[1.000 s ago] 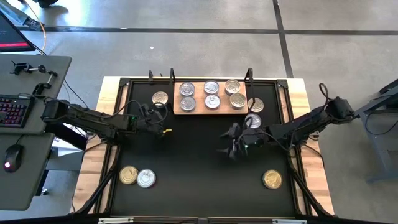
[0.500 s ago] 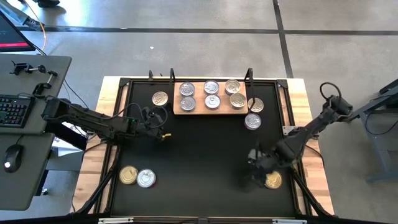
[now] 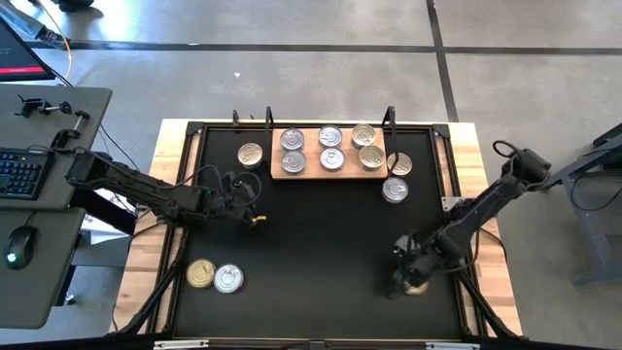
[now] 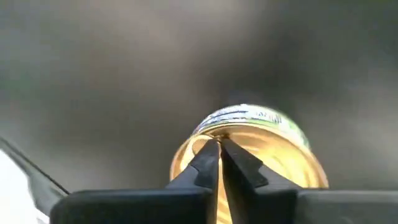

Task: Stack canned seafood by type on shelf
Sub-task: Stack the green tuna can on top of the green tuna can

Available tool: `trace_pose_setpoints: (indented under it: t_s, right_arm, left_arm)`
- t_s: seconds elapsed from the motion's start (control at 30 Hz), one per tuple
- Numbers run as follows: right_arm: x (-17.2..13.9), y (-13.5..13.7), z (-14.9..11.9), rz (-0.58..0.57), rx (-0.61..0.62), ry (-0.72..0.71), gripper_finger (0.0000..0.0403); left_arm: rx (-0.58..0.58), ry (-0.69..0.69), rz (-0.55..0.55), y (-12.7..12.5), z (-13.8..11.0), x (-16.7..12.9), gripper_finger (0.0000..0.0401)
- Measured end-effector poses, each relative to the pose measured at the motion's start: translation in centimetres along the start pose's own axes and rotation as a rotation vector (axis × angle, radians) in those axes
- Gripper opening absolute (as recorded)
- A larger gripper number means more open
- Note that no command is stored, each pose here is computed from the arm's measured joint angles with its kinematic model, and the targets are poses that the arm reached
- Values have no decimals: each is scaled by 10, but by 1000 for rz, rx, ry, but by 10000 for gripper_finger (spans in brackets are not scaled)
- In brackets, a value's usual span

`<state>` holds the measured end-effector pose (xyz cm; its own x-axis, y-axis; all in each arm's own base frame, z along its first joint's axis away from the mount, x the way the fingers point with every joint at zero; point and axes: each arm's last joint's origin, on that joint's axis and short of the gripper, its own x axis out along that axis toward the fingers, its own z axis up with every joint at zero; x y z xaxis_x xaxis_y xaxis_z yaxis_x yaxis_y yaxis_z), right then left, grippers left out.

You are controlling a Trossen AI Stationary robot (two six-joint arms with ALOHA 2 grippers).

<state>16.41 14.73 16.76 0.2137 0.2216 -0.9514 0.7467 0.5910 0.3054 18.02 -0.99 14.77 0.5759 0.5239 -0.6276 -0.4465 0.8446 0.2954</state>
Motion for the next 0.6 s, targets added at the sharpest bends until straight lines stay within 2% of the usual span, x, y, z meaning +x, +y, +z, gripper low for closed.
trace_pose_setpoints:
  t_s: [0.13, 0.27, 0.3, 0.37, 0.53, 0.6]
  right_arm:
    - [-1, 11, 25, 105, -65, -236, 24]
    - [-11, 30, 54, 227, -165, -602, 23]
    - [-15, 33, 58, 250, -212, -651, 23]
    - [-23, 38, 63, 287, -301, -625, 23]
    - [-33, 42, 47, 306, -421, -267, 23]
    - [-33, 41, 37, 257, -463, -186, 23]
  left_arm:
    - [-7, -41, -37, -7, 2, -4, 200]
    - [12, -105, -85, -15, 7, -9, 200]
    - [19, -121, -94, -16, 8, -11, 200]
    - [30, -145, -110, -19, 10, -13, 200]
    - [39, -160, -132, -23, 10, -16, 200]
    - [29, -160, -135, -23, 10, -16, 200]
